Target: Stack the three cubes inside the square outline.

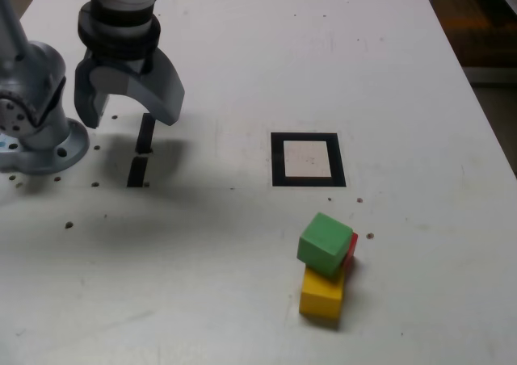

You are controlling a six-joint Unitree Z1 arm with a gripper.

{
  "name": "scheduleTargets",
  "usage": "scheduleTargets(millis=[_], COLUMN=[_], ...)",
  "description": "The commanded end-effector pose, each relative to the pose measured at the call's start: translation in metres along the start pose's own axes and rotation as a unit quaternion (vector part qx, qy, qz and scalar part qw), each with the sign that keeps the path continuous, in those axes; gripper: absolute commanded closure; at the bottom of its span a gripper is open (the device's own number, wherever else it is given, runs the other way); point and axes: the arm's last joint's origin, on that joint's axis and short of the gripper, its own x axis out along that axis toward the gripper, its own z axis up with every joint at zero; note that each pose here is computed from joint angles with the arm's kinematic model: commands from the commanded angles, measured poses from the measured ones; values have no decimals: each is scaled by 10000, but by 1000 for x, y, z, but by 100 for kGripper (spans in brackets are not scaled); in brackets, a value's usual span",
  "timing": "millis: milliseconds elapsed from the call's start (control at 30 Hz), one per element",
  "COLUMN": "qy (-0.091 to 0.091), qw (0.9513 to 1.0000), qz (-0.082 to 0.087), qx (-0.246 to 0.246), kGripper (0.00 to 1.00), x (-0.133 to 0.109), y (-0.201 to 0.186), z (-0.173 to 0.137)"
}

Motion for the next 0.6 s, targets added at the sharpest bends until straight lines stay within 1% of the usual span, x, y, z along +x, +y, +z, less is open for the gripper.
scheduleTargets(millis=[0,200,400,500,567], qy=[-7,-11,-40,-67,-91], qw=[10000,10000,10000,10000,9999], qz=[-18,-35,-14,0,11], qx=[18,48,57,60,59], kGripper=[0,0,0,0,0], x=[-1,-1,-2,-7,-16], y=[0,0,1,1,2], z=[0,-2,-3,-4,-6])
